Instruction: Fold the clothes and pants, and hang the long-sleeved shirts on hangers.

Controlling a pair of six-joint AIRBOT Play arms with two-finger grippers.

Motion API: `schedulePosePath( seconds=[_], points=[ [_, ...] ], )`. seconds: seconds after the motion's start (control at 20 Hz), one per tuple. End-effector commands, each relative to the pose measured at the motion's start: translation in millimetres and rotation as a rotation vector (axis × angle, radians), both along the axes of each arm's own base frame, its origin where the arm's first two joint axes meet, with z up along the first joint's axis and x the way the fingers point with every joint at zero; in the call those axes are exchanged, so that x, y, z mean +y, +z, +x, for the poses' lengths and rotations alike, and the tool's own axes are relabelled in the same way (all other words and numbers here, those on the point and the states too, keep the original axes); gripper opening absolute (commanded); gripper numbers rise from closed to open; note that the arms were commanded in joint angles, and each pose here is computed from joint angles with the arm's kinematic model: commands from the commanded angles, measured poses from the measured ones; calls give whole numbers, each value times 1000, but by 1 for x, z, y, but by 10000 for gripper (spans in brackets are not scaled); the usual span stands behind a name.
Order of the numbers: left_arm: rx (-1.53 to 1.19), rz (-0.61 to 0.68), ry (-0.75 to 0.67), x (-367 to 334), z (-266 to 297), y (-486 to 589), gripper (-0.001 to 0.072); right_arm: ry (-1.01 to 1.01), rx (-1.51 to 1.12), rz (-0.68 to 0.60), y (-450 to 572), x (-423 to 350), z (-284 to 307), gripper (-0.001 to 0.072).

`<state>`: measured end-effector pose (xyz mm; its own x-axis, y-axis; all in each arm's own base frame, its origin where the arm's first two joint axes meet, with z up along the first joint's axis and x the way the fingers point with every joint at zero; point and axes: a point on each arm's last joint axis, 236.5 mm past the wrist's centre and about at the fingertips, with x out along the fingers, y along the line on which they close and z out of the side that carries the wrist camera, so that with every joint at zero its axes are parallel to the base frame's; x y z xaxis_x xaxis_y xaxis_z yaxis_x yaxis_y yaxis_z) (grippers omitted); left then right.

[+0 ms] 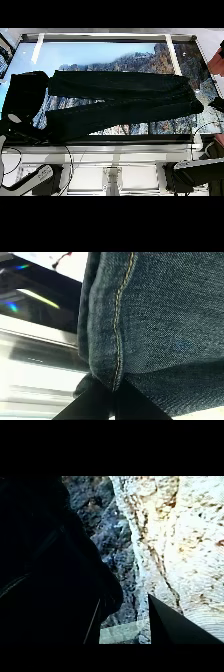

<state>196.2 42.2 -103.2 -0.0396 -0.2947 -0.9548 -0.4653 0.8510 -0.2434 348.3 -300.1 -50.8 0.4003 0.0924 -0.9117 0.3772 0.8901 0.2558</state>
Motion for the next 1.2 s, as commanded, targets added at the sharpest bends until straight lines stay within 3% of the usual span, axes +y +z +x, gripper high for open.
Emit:
schedulePosePath(
  seconds=[0.0,0.25,0.35,0.4,0.55,0.95,1.0,1.05,1.15],
  points=[
    [-72,154,27,34,18,24,37,8,34,-29,-3,-5,-7,326],
    [-308,318,51,70,66,87,36,45,46,9,-4,6,-10,344],
    [-322,325,53,72,70,90,37,109,19,115,-2,37,-1,442],
    [-320,326,52,72,70,90,37,193,34,176,-6,60,-3,445],
    [-306,333,47,75,68,86,37,409,82,279,-20,103,-10,444],
    [-291,318,46,72,66,84,37,557,192,390,-37,127,-42,436],
    [-291,311,49,70,66,84,37,556,192,415,-34,129,-45,427],
    [-291,307,49,69,66,84,37,558,197,445,-30,132,-51,373],
    [-288,296,51,67,65,84,37,553,213,468,-28,131,-59,359]
  ],
)
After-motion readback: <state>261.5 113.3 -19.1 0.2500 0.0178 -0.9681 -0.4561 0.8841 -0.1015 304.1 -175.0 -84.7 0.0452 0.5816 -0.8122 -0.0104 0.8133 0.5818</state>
